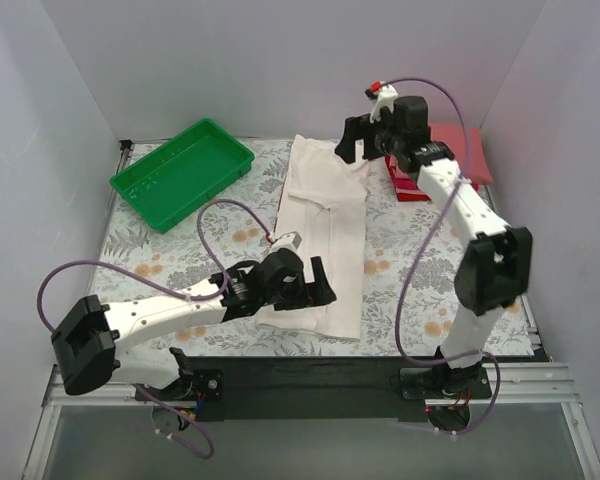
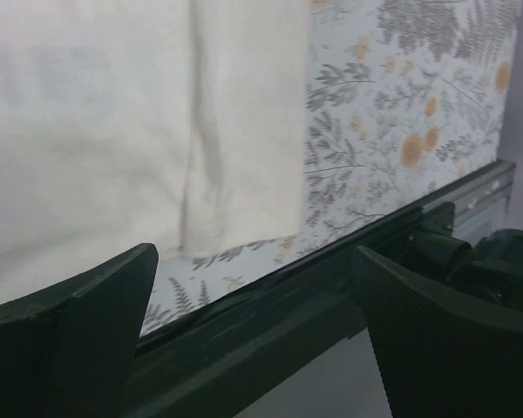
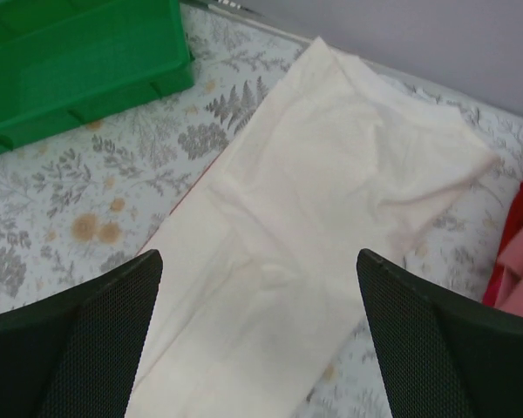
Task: Fold and stack the t-shirts
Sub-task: Fold the tshirt
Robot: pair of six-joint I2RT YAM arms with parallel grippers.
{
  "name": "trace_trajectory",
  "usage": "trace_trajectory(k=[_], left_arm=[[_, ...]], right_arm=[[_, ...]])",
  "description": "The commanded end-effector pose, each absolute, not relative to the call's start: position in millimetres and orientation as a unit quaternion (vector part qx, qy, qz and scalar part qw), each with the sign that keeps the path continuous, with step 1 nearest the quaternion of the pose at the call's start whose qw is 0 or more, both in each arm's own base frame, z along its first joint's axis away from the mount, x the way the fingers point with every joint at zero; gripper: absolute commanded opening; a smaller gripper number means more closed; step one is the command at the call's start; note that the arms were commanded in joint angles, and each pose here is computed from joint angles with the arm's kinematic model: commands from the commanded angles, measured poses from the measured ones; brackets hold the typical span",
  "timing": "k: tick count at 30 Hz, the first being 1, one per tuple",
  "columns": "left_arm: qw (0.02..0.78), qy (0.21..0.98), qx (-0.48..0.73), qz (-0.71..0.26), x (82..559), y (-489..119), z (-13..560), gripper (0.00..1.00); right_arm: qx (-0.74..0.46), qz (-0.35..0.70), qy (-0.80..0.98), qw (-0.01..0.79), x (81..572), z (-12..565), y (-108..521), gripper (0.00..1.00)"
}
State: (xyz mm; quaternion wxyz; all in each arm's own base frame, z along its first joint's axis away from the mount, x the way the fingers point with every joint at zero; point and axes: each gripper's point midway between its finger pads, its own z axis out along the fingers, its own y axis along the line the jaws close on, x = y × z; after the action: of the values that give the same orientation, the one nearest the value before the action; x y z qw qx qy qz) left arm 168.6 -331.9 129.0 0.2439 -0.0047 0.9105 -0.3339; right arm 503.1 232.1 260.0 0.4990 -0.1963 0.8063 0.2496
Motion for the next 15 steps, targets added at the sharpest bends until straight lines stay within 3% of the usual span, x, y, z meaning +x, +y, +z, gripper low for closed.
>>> trace_trajectory(k=[1, 2, 3, 5, 12, 15], left_arm=[[0.267, 0.935, -0.075, -0.222, 169, -262, 99, 0.94], [0.276, 0.930, -0.110, -0.218, 171, -248, 103, 0.94], [0.281, 0.932, -0.127, -0.190, 170, -228, 89, 0.94], [0.273, 0.933, -0.165, -0.166, 165, -197, 74, 0.94], [0.258, 0.919, -0.215, -0.208, 175, -175, 56, 0.93], [0.250, 0.922, -0.210, -0.209, 176, -178, 51, 0.83]], right_arm=[[-0.161, 0.227, 0.842, 0.462, 443, 227, 211, 0.98], [-0.135, 0.226, 0.870, 0.416, 410, 178, 203, 0.98], [-0.122, 0.233, 0.860, 0.438, 391, 194, 197, 0.98], [-0.096, 0.252, 0.867, 0.419, 342, 165, 190, 0.98], [-0.100, 0.302, 0.873, 0.371, 240, 118, 203, 0.98], [-0.099, 0.311, 0.885, 0.333, 209, 98, 207, 0.98]])
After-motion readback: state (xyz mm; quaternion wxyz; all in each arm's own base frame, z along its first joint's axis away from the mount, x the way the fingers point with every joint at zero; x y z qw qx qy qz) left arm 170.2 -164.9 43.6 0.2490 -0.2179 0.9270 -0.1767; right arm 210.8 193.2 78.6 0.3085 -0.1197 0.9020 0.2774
